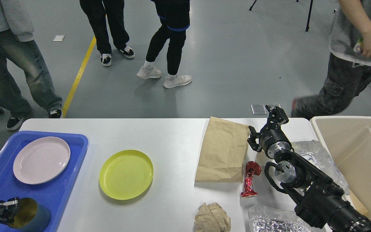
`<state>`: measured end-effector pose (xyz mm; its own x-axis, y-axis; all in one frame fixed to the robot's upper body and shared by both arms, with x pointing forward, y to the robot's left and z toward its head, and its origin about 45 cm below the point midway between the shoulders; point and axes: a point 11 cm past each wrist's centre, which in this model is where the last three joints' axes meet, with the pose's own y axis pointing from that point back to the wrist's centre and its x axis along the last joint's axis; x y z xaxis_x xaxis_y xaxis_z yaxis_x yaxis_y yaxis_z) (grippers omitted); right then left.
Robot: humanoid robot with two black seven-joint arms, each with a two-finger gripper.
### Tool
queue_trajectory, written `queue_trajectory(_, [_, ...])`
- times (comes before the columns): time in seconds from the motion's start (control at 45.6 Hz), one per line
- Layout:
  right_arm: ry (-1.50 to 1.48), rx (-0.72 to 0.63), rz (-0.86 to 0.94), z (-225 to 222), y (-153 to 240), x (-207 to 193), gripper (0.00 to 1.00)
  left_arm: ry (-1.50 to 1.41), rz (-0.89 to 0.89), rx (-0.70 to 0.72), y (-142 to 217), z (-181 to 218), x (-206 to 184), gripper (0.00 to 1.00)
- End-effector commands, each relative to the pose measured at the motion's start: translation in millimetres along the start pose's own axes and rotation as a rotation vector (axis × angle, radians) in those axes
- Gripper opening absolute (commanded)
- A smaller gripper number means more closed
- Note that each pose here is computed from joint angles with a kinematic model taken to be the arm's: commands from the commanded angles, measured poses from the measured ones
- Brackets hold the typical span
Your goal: Tidy desktop
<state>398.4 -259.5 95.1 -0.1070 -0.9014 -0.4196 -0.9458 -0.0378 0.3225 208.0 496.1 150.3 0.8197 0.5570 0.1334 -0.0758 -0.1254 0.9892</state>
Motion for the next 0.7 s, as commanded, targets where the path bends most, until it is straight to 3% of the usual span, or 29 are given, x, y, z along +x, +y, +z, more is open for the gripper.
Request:
queue_trajectory(0.0, [0.0, 0.0, 0.0, 0.1, 0.0, -0.2, 1.0, 0.001, 0.002, 0.002, -1.7, -1.3, -1.0, 0.11])
queue_trajectory(0.132, [0.001, 0.001, 0.001, -0.4, 0.0, 0.5, 1.0, 0.006, 0.004, 0.002, -1.1, -2.4, -0.5, 0.16])
queue_trajectory(0.285, [0.0, 0.0, 0.0, 0.1, 0.0, -0.2, 1.0, 0.008, 0.016, -0.01, 1.6, 1.7, 3.6, 0.32])
queue_trajectory(0.504, [0.0, 0.001, -0.001, -0.4, 0.0, 0.3, 1.0, 0.026, 0.013, -0.015, 2.8, 0.0, 3.4, 0.41])
queue_trajectory(0.679, [-0.001, 0.0, -0.002, 0.1, 0.0, -0.3, 1.0, 0.052, 0.003, -0.016, 4.6, -6.1, 1.4, 0.6])
